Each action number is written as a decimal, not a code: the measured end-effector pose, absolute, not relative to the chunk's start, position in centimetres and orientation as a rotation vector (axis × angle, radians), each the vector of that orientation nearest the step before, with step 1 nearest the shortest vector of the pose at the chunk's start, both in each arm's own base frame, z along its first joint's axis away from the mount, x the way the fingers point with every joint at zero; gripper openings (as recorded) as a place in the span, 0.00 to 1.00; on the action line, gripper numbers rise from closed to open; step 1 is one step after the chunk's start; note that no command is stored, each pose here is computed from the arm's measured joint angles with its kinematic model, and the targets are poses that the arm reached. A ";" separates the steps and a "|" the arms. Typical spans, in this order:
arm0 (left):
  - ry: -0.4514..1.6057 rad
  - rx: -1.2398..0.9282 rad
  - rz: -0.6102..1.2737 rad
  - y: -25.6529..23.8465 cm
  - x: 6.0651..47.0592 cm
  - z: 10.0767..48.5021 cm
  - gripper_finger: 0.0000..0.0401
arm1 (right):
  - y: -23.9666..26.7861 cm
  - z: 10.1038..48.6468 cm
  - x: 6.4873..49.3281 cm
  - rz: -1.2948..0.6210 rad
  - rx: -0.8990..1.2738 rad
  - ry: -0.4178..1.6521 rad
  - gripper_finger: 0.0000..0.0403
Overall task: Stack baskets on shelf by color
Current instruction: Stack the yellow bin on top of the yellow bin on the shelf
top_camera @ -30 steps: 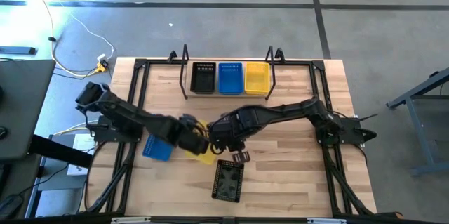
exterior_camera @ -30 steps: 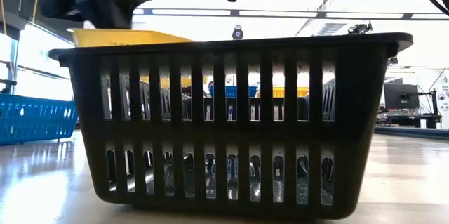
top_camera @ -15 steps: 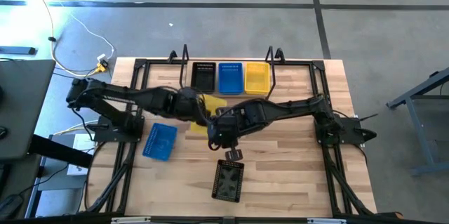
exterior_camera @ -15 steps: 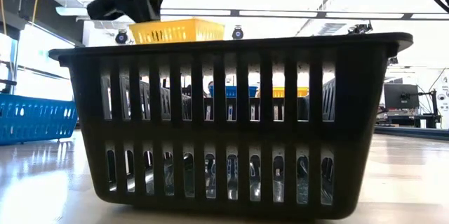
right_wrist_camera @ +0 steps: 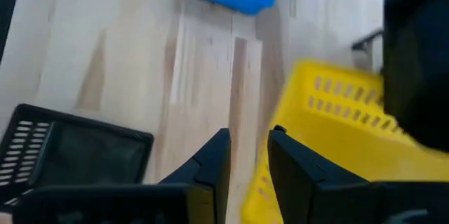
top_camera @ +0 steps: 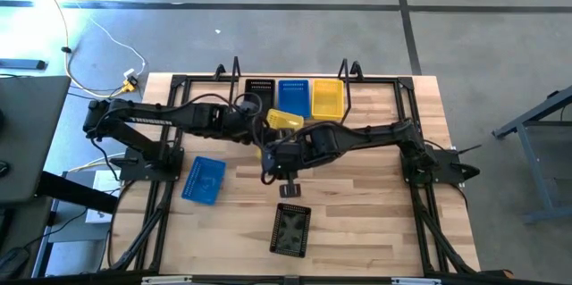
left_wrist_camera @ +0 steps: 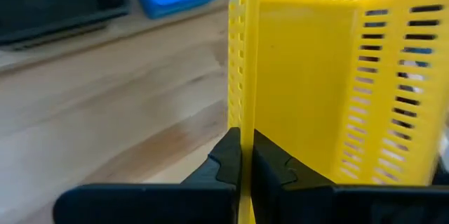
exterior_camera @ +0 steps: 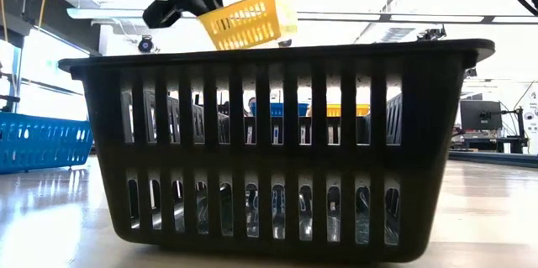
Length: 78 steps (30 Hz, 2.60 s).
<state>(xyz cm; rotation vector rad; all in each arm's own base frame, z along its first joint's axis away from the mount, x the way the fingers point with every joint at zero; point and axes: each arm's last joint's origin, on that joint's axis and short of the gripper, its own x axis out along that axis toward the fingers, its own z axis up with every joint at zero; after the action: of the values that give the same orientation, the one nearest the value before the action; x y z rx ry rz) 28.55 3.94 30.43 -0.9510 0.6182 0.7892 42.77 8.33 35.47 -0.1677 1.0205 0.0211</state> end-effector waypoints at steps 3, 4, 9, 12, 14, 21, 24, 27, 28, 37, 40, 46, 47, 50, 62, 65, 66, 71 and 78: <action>0.606 -0.955 0.734 3.9 28.9 30.7 0.00 | 7.9 35.3 42.4 -0.049 -0.144 1.063 0.21; 0.606 -0.954 0.723 3.9 28.9 30.7 0.00 | 7.7 35.2 42.3 -0.072 -0.136 1.076 0.21; 0.604 -0.949 0.721 4.0 28.9 30.7 0.00 | 7.4 35.0 42.2 -0.076 -0.038 1.112 0.21; 0.603 -0.949 0.722 4.1 28.9 30.7 0.00 | 7.4 35.0 42.1 -0.078 -0.026 1.114 0.21; 0.605 -0.944 0.719 4.1 28.9 30.7 0.00 | 7.4 35.0 42.1 -0.088 -0.003 1.114 0.21; 0.582 -0.933 0.705 4.1 29.1 30.9 0.00 | 7.4 34.9 42.0 -0.101 0.046 1.133 0.21; 0.565 -0.931 0.671 4.1 29.4 31.1 0.00 | 7.3 34.9 41.7 -0.134 0.032 1.151 0.21; 0.554 -0.930 0.658 4.1 29.3 31.3 0.00 | 7.3 35.0 41.5 -0.165 0.035 1.155 0.21; 0.558 -0.933 0.653 4.1 29.3 31.3 0.00 | 7.3 35.0 41.4 -0.170 0.038 1.163 0.21; 0.589 -0.957 0.581 3.9 29.4 31.3 0.00 | 7.2 34.8 41.0 -0.194 0.056 1.204 0.21; 0.604 -0.976 0.554 4.3 29.4 31.3 0.00 | 7.3 34.7 40.9 -0.168 0.025 1.224 0.21; 0.590 -1.008 0.511 5.0 29.3 31.8 0.00 | 7.7 34.2 40.7 -0.096 -0.046 1.278 0.21; 0.594 -1.011 0.506 5.0 29.3 31.7 0.00 | 7.9 34.2 40.7 -0.094 -0.060 1.276 0.21; 0.600 -1.012 0.500 5.0 29.3 31.7 0.00 | 7.9 34.0 40.8 -0.132 -0.094 1.274 0.21; 0.610 -0.997 0.497 5.0 29.2 31.7 0.00 | 7.5 34.0 40.6 -0.290 -0.082 1.262 0.03; 0.614 -0.995 0.501 5.0 29.2 31.6 0.03 | 7.5 34.0 40.6 -0.302 -0.072 1.258 0.02; 0.616 -0.990 0.500 5.0 29.2 31.6 0.04 | 7.4 34.0 40.6 -0.309 -0.065 1.257 0.02; 0.626 -0.937 0.479 5.0 29.2 31.6 0.12 | 7.4 34.0 40.6 -0.328 -0.037 1.253 0.01; 0.670 -0.879 0.431 4.8 29.1 31.5 0.24 | 7.4 34.0 40.6 -0.390 0.051 1.239 0.00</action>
<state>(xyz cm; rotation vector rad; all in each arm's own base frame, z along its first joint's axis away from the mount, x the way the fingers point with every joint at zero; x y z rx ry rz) 29.11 4.79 31.49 -0.8786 0.6700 0.4305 40.56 7.39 33.97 0.0508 1.2394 -0.3902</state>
